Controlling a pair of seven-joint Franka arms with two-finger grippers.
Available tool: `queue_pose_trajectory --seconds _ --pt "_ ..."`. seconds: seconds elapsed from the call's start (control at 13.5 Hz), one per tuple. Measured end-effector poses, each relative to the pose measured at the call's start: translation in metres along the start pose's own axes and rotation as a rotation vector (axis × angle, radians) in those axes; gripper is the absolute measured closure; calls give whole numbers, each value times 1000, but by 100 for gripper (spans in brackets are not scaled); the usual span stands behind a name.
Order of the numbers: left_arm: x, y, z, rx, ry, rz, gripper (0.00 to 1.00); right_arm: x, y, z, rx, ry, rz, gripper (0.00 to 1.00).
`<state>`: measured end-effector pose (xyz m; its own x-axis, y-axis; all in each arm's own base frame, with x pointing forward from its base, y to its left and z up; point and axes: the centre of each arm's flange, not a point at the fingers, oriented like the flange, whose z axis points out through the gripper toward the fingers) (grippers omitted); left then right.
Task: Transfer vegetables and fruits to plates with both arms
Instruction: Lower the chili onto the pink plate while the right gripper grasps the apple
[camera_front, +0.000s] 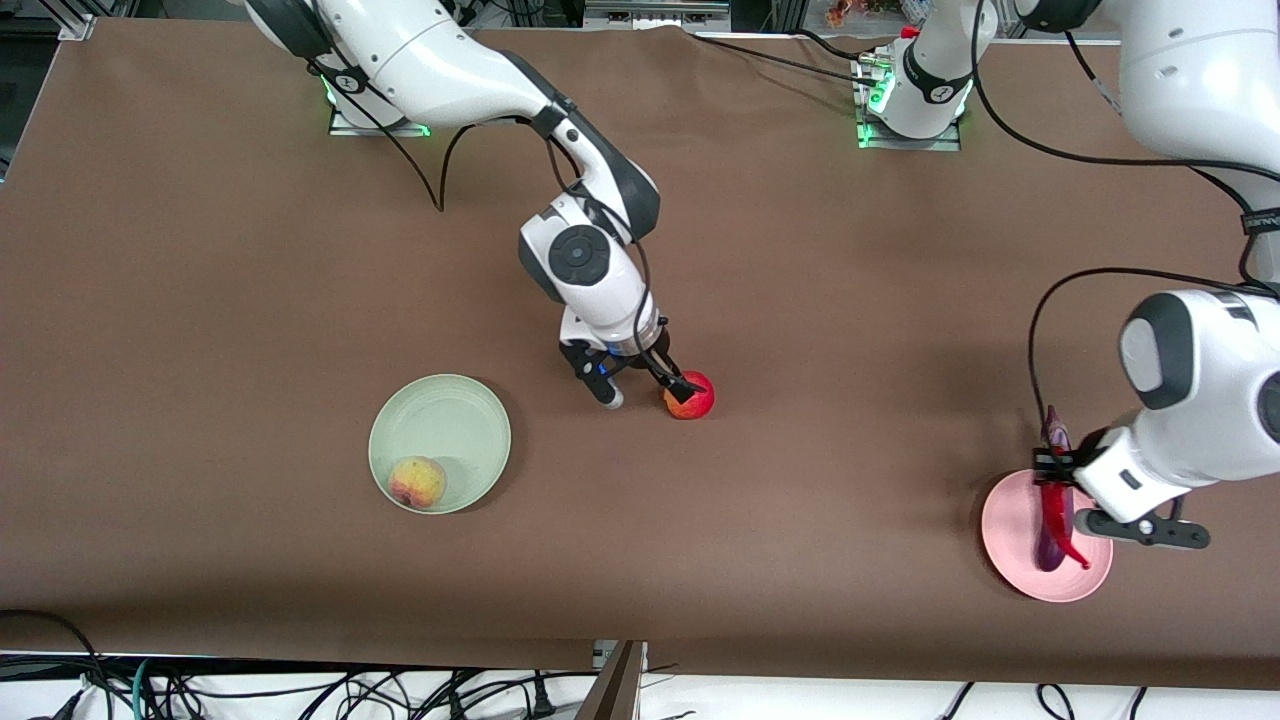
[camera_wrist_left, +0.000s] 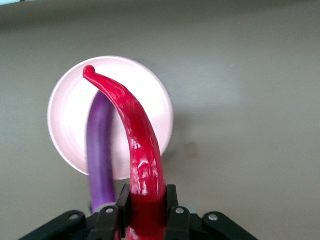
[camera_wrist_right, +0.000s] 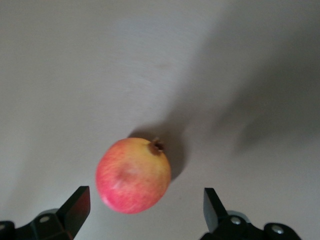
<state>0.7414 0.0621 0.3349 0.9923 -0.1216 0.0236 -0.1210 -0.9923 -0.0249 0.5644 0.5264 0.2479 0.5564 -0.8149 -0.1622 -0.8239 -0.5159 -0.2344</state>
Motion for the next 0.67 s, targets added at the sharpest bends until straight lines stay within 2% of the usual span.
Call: queue_pose_trajectory --seconds 0.22,0.37,0.45,0.67 --pt "-4 -49 66 7 79 -14 69 -2 0 13 10 8 84 0" --pt "-4 -50 109 8 106 -19 69 2 -7 19 32 13 96 0" --pt "0 -45 114 9 127 -15 69 5 -13 21 51 16 98 0" --pt "4 -28 114 1 128 7 69 5 -18 40 106 33 78 0"
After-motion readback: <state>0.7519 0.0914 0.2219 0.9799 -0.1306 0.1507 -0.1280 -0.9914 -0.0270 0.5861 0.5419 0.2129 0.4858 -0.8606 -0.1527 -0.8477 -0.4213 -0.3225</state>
